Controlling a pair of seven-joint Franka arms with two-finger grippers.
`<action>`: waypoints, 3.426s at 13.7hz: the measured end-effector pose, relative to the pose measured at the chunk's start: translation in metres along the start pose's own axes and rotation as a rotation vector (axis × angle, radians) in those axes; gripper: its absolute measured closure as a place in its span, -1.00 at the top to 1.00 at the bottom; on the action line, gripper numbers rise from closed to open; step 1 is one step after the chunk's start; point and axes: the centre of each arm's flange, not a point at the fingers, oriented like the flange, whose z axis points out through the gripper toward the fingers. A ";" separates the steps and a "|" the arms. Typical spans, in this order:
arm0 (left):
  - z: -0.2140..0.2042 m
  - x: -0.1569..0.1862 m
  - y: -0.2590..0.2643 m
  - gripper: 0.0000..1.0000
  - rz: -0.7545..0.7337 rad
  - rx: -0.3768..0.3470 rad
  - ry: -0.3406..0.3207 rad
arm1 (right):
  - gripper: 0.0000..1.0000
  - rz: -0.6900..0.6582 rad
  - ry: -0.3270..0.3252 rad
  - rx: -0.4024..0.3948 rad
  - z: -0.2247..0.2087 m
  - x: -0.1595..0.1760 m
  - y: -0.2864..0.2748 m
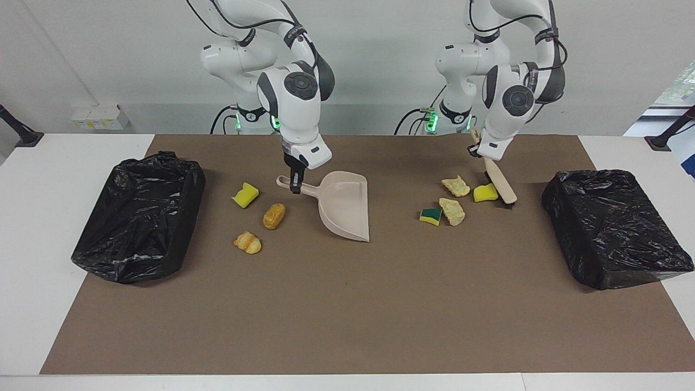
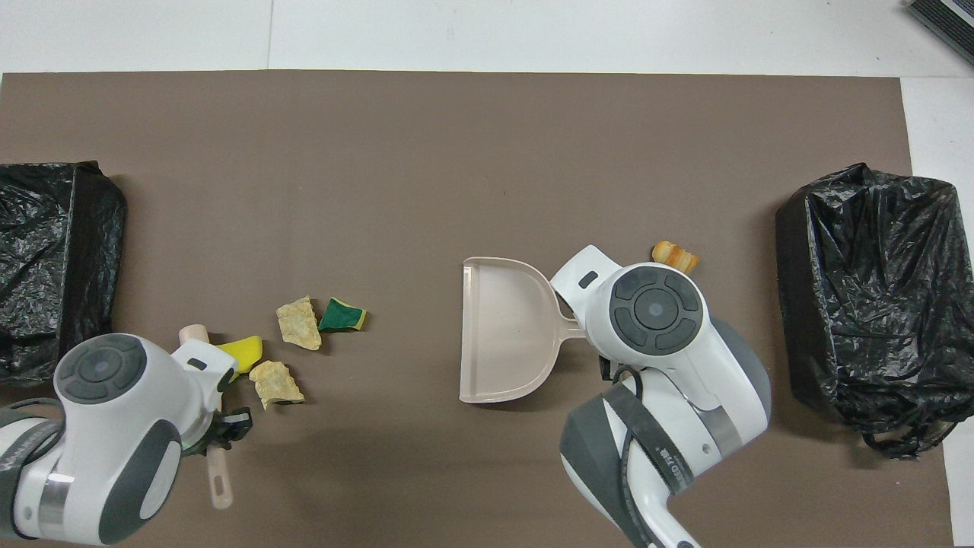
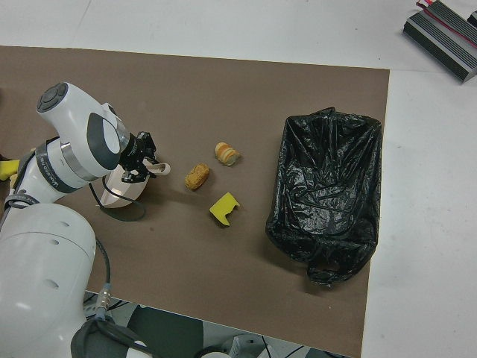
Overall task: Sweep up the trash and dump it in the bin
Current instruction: 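Sweep the sponges and bread with the brush toward the dustpan, then sweep the trash into the dustpan held by the right gripper, then sweep the remaining sponge and bread into the dustpan with the brush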
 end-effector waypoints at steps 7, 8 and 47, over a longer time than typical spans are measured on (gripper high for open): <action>-0.001 -0.010 0.106 -0.49 -0.079 -0.108 0.025 | -0.36 0.004 0.000 0.000 0.000 0.000 0.000; -0.004 -0.008 0.116 -0.49 -0.067 -0.114 0.026 | -0.36 0.004 0.000 0.000 0.000 0.000 0.000; -0.099 0.150 0.227 -0.49 0.922 0.137 0.449 | -0.36 -0.185 0.001 -0.050 -0.008 -0.051 0.071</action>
